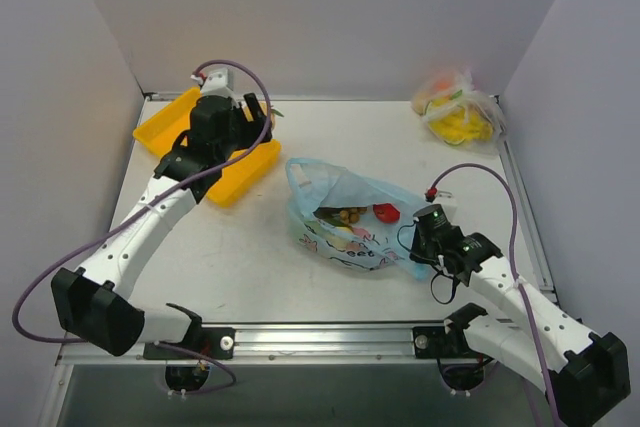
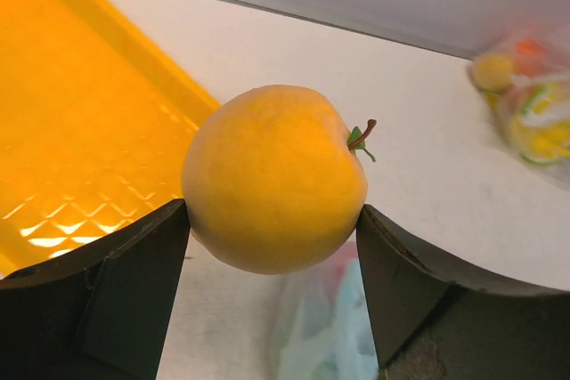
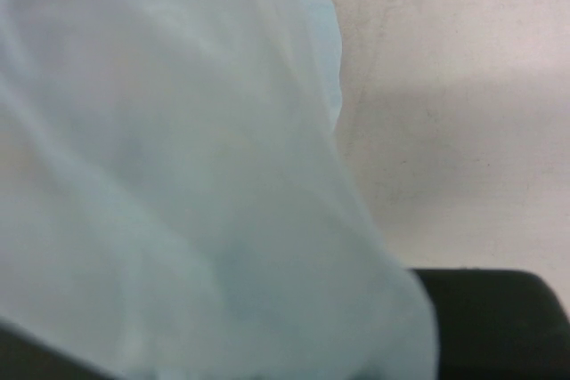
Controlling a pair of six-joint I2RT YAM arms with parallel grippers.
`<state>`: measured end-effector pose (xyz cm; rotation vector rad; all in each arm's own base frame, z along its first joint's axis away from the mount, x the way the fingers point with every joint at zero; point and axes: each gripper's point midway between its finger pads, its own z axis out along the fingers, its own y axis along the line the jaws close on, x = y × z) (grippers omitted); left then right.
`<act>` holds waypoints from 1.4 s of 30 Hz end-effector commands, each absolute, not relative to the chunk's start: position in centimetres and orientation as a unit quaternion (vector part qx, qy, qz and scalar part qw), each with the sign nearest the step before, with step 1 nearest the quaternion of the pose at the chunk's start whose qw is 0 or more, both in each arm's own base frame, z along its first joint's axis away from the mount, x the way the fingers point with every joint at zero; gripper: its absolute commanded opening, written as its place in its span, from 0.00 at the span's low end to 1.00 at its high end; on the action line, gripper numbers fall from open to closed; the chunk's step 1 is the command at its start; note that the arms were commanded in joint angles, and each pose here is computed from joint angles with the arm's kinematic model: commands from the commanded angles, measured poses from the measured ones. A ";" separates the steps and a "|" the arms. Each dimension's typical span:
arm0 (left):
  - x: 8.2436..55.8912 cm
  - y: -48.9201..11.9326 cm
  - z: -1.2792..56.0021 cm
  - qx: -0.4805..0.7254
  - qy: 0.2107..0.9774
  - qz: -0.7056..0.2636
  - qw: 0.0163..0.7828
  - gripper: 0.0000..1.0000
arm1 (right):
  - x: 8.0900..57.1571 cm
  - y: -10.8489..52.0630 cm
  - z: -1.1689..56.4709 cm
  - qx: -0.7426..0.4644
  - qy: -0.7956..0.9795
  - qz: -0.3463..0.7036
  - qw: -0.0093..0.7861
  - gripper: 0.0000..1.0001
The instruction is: Untie the knot of the plastic bag and take out the fruit
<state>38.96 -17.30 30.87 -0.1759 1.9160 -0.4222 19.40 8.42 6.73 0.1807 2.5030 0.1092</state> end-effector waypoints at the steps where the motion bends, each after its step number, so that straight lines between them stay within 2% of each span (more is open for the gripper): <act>1: 41.9 -12.5 27.8 -0.122 0.820 -0.134 0.544 0.00 | 20.1 8.2 8.1 0.064 0.944 0.030 0.321 0.01; 6: 47.2 -5.5 21.7 -0.211 0.828 -0.077 0.515 0.00 | 20.1 8.2 8.2 0.052 0.946 0.027 0.319 0.01; 11: 52.1 0.1 19.4 -0.248 0.818 -0.041 0.517 0.01 | 20.2 8.1 8.1 0.046 0.946 0.022 0.319 0.01; 13: 53.6 1.3 16.8 -0.254 0.828 -0.034 0.498 0.07 | 20.2 8.1 8.0 0.046 0.947 0.020 0.316 0.01; 14: 54.7 1.1 16.2 -0.252 0.830 -0.040 0.496 0.13 | 20.2 8.1 7.8 0.046 0.949 0.019 0.313 0.02; 15: 55.1 2.7 15.9 -0.264 0.827 -0.033 0.496 0.13 | 20.2 8.1 7.8 0.046 0.949 0.018 0.312 0.02; 16: 55.7 3.1 15.8 -0.265 0.825 -0.034 0.498 0.25 | 20.2 8.2 7.8 0.045 0.949 0.019 0.310 0.01; 18: 56.7 3.8 15.6 -0.272 0.822 -0.031 0.499 0.38 | 20.2 8.2 7.6 0.045 0.950 0.019 0.307 0.02; 19: 57.0 3.9 15.6 -0.273 0.822 -0.030 0.498 0.54 | 20.2 8.1 7.6 0.044 0.951 0.017 0.307 0.02; 21: 57.3 4.2 15.8 -0.276 0.822 -0.024 0.499 0.75 | 20.2 8.2 7.6 0.042 0.951 0.017 0.307 0.02; 22: 57.2 4.4 15.8 -0.275 0.822 -0.021 0.498 0.94 | 20.2 8.1 7.6 0.043 0.951 0.016 0.307 0.02; 23: 57.2 4.5 15.8 -0.275 0.823 -0.019 0.497 0.98 | 20.2 8.1 7.6 0.043 0.951 0.015 0.306 0.02; 29: 55.1 4.0 16.5 -0.266 0.829 -0.023 0.491 0.97 | 20.6 8.5 8.0 0.036 0.949 0.023 0.314 0.04; 32: 53.2 3.1 17.7 -0.260 0.832 -0.026 0.490 0.97 | 20.8 8.6 8.5 0.032 0.946 0.025 0.320 0.04; 33: 52.4 2.5 19.8 -0.254 0.825 -0.032 0.504 0.97 | 21.0 8.5 8.7 0.032 0.945 0.023 0.325 0.04; 38: 47.4 -5.6 23.8 -0.167 0.836 -0.070 0.518 0.97 | 21.2 8.3 9.0 0.031 0.943 0.018 0.330 0.04; 42: 41.5 -13.0 27.2 -0.079 0.830 -0.124 0.539 0.97 | 21.4 8.5 9.1 0.031 0.942 0.021 0.333 0.04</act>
